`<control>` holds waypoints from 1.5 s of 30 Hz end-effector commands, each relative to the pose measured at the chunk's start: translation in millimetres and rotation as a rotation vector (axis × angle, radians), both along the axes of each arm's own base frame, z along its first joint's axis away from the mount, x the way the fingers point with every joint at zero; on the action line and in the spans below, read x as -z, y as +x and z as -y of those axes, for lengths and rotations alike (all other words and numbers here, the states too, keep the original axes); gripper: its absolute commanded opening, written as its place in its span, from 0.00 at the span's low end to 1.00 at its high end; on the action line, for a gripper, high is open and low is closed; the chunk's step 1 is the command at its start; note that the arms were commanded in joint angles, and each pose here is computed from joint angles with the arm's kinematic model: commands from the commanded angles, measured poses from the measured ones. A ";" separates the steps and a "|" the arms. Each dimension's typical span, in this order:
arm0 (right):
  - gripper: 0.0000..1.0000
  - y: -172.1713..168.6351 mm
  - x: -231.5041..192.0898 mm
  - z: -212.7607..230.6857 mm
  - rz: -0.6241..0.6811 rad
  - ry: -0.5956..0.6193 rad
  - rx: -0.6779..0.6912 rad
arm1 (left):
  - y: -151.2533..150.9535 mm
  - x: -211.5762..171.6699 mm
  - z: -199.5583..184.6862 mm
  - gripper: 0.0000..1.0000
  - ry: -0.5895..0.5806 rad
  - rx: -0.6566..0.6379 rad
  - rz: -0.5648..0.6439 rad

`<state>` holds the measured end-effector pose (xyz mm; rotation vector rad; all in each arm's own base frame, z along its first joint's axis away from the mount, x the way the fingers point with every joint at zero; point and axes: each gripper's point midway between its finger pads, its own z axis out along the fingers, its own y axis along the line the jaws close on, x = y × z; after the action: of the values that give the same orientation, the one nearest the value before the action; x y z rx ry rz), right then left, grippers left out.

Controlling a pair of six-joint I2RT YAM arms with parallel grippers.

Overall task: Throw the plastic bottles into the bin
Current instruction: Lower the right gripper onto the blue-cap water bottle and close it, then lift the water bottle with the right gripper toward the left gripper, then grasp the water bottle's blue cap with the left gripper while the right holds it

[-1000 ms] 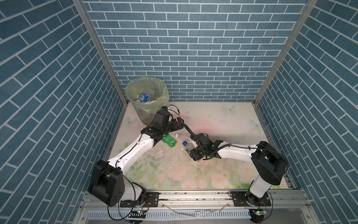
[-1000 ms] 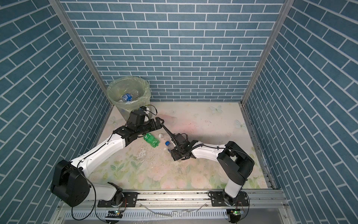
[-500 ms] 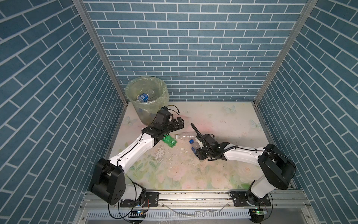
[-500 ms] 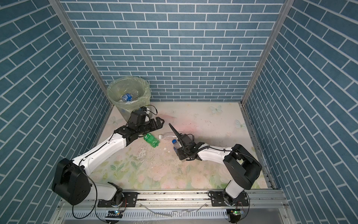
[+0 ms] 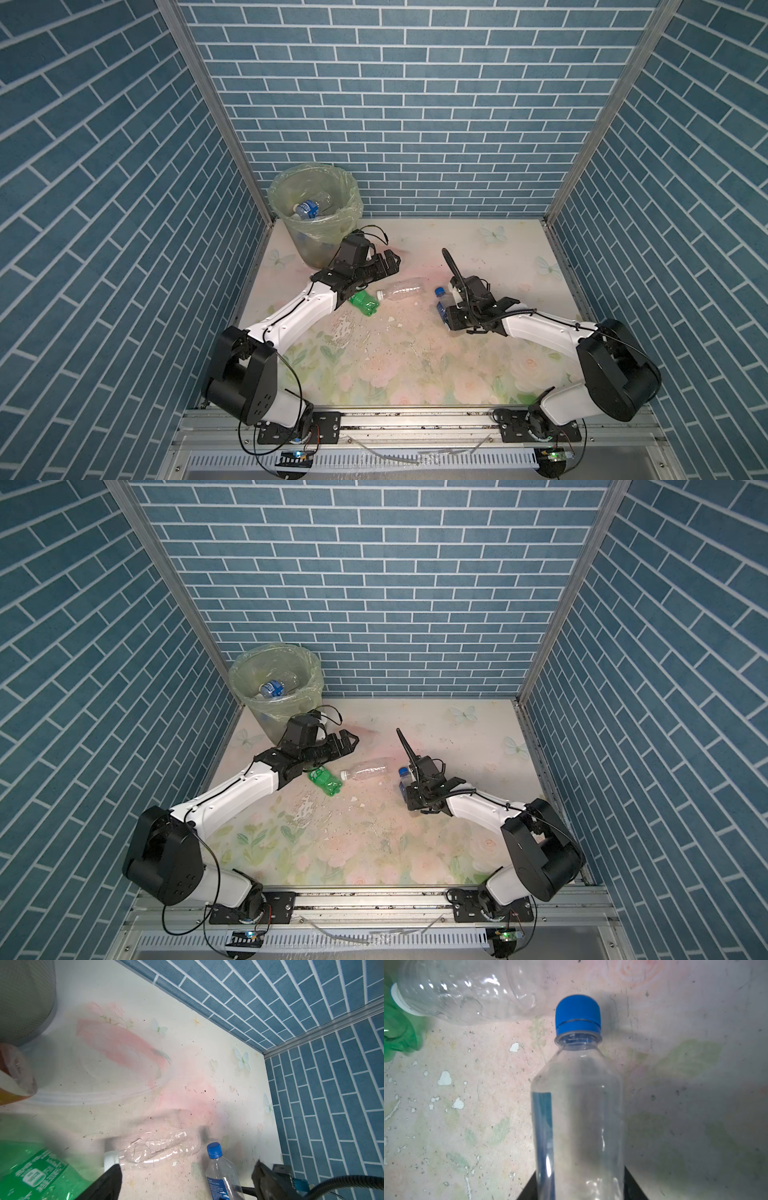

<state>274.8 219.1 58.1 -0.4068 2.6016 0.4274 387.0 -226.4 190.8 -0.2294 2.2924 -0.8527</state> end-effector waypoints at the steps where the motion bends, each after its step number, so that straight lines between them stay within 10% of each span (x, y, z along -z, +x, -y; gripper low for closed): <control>1: 0.44 4.5 -17.1 2.7 0.027 0.028 -0.008 | 9.8 -18.9 20.7 0.99 -0.067 0.045 0.034; 18: 0.44 49.4 -104.8 -21.4 0.150 0.187 -0.040 | 46.3 -29.4 103.9 0.98 -0.229 0.192 -0.004; 45: 0.43 81.1 -167.1 -54.7 0.217 0.345 -0.130 | 65.5 -29.3 135.8 0.61 -0.241 0.237 -0.008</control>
<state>350.5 267.6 199.0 -0.4340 2.3242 0.7853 452.1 -353.8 218.6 -0.0940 2.2537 -1.2448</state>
